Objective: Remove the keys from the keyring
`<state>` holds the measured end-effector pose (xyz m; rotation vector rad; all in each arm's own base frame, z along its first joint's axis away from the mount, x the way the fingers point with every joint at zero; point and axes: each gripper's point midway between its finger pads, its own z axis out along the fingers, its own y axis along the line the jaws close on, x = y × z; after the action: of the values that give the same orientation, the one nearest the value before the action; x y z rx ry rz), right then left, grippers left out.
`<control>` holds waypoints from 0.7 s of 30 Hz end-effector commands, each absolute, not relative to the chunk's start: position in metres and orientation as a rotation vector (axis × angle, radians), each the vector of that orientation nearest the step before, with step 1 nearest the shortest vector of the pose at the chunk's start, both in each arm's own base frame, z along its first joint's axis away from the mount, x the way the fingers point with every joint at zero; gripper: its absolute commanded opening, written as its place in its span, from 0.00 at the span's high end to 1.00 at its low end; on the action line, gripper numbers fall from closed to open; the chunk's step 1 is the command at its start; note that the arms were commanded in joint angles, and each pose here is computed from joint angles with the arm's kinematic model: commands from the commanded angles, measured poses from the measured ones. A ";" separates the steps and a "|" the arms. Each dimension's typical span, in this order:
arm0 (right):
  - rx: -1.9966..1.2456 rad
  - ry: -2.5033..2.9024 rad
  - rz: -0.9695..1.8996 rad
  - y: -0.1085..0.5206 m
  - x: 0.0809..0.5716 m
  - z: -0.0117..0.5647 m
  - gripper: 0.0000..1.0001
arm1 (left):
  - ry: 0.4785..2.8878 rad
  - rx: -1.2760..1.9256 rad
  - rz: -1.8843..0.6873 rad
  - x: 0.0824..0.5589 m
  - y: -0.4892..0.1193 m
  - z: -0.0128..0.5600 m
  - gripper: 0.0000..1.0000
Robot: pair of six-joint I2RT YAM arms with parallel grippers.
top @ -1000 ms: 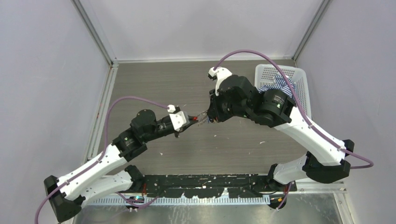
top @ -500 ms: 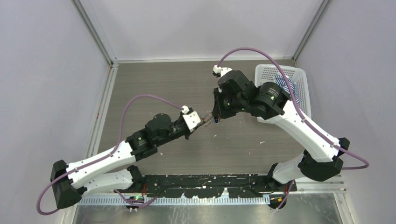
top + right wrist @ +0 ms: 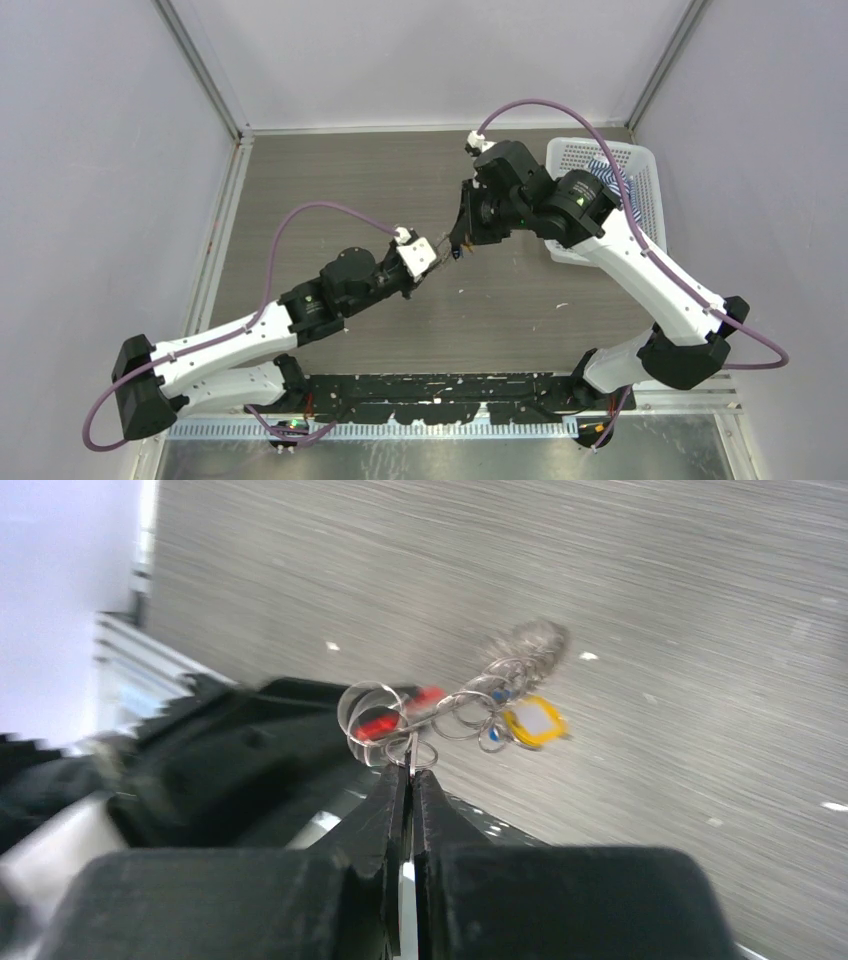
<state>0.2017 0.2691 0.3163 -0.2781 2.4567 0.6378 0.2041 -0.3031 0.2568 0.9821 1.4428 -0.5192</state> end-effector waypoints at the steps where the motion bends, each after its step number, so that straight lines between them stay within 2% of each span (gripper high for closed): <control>1: -0.261 2.243 1.005 0.307 0.201 0.383 0.99 | 1.336 1.032 -0.713 0.174 -0.323 0.269 0.65; 2: -0.260 2.241 1.007 0.306 0.201 0.385 0.99 | 1.341 1.022 -0.724 0.174 -0.323 0.270 0.55; 3: -0.265 2.238 1.014 0.306 0.201 0.387 0.99 | 1.349 1.016 -0.726 0.174 -0.323 0.268 0.50; 6: -0.286 2.236 1.039 0.308 0.200 0.390 0.99 | 1.354 0.974 -0.731 0.175 -0.319 0.271 0.46; 12: -0.400 2.272 1.042 0.294 0.192 0.389 0.99 | 1.339 0.782 -0.756 0.188 -0.278 0.304 0.45; 21: -0.599 2.264 1.044 0.282 0.172 0.396 0.99 | 1.204 1.068 -1.104 0.123 -0.267 0.353 0.48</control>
<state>0.1867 0.2851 0.3800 -0.4658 2.3256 0.9993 0.1739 -0.2571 0.3338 0.8587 1.2991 -0.8798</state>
